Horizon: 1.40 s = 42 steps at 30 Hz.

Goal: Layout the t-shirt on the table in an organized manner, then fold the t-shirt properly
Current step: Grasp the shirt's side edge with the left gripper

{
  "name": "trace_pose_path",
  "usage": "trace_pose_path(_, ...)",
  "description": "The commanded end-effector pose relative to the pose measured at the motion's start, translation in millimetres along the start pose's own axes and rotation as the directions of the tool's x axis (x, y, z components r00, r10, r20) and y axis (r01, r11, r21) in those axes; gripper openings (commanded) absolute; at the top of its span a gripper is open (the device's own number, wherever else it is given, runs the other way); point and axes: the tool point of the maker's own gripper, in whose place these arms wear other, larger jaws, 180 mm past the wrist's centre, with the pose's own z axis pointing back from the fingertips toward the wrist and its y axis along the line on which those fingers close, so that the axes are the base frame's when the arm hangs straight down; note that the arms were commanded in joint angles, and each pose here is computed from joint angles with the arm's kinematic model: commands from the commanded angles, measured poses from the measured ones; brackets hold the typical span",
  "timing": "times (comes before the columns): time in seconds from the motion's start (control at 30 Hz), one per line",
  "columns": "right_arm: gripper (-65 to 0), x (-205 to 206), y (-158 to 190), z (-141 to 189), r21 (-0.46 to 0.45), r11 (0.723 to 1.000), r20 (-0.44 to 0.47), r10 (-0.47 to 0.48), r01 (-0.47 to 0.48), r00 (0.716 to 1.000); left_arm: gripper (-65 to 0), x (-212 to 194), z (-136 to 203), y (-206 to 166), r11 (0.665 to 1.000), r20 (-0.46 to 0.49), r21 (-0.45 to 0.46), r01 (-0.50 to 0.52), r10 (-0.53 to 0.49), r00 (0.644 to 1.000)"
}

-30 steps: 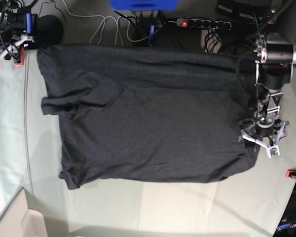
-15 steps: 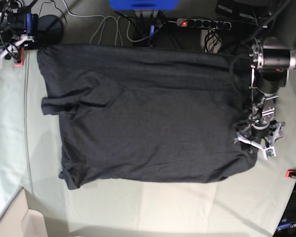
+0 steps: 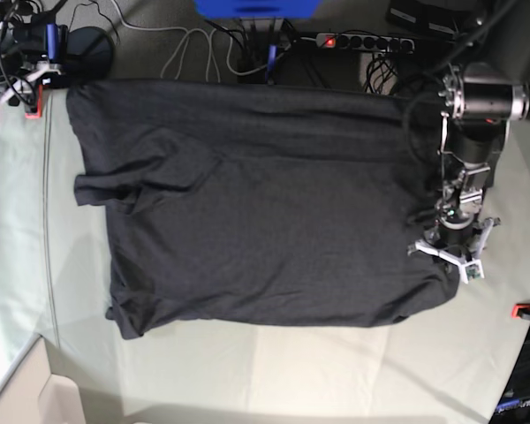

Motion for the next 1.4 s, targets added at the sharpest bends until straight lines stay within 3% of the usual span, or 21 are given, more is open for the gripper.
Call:
trace_pose_path(0.0,-43.3,10.3,-4.8,4.0,-0.001,1.0,0.034,0.025,-0.025,0.999,-53.3,-5.9,-0.7,5.7,1.0,-0.042,0.013,0.001,0.0,0.999)
trace_pose_path(0.07,-43.3,10.3,-4.8,4.0,-0.001,1.0,0.034,0.025,-0.025,0.999,-64.0,-6.2,-0.6,8.5,1.0,-0.043,0.019,-0.003,0.003,0.999)
trace_pose_path(0.1,-43.3,10.3,-4.8,4.0,-0.001,1.0,0.034,0.025,-0.025,0.999,-65.0,-6.2,-0.6,8.5,1.0,-0.043,0.019,-0.003,0.003,0.999)
trace_pose_path(0.33,-43.3,10.6,-5.3,4.1,-0.002,1.0,0.034,0.026,-0.026,0.999,-64.8,-1.9,-1.3,8.6,1.0,-0.032,0.019,-0.006,0.007,0.999)
trace_pose_path(0.5,-43.3,11.6,-4.9,4.3,-0.001,1.0,0.036,0.029,-0.029,0.999,-63.9,33.1,0.2,-5.2,1.0,0.073,-0.021,-0.015,0.016,0.997)
trace_pose_path(0.57,-43.3,11.6,-4.9,4.3,-0.001,1.0,0.036,0.029,-0.029,0.999,-59.5,50.6,3.1,-8.7,0.999,0.127,-0.037,-0.014,0.019,0.992)
trace_pose_path(0.67,-43.3,11.6,-4.9,4.3,-0.001,1.0,0.036,0.029,-0.029,0.999,-45.4,65.2,8.9,-12.8,0.998,0.179,-0.055,-0.011,0.021,0.984)
trace_pose_path(0.77,-43.3,11.6,-5.4,4.5,-0.003,1.0,0.036,0.028,-0.028,0.999,-33.2,67.1,14.1,-13.7,0.998,0.198,-0.062,-0.01,0.022,0.98)
trace_pose_path(0.9,-43.3,11.1,-5.3,4.3,-0.002,1.0,0.035,0.027,-0.027,0.999,-23.7,58.9,12.7,-5.2,0.998,0.174,-0.043,-0.056,0.063,0.983)
trace_pose_path(1.0,-43.3,11.2,-4.3,3.9,0.001,1.0,0.035,0.029,-0.029,0.999,-19.5,39.6,7.8,26.8,0.988,0.118,0.033,-0.152,0.148,0.982)
trace_pose_path(1.23,-43.3,12.4,-3.7,3.4,0.003,1.0,0.037,0.031,-0.031,0.999,-15.4,18.1,5.5,36.4,0.985,0.057,0.065,-0.157,0.154,0.986)
trace_pose_path(1.3,-43.3,18.6,-2.8,1.7,0.003,1.0,0.052,0.03,-0.03,0.998,-15.5,18.3,5.4,30.1,0.986,0.056,0.037,-0.164,0.162,0.985)
trace_pose_path(1.37,-43.3,19.5,-2.5,0.7,0.004,1.0,0.054,0.027,-0.028,0.998,-15.7,19.9,5.7,12.6,0.982,0.053,-0.056,-0.181,0.184,0.982)
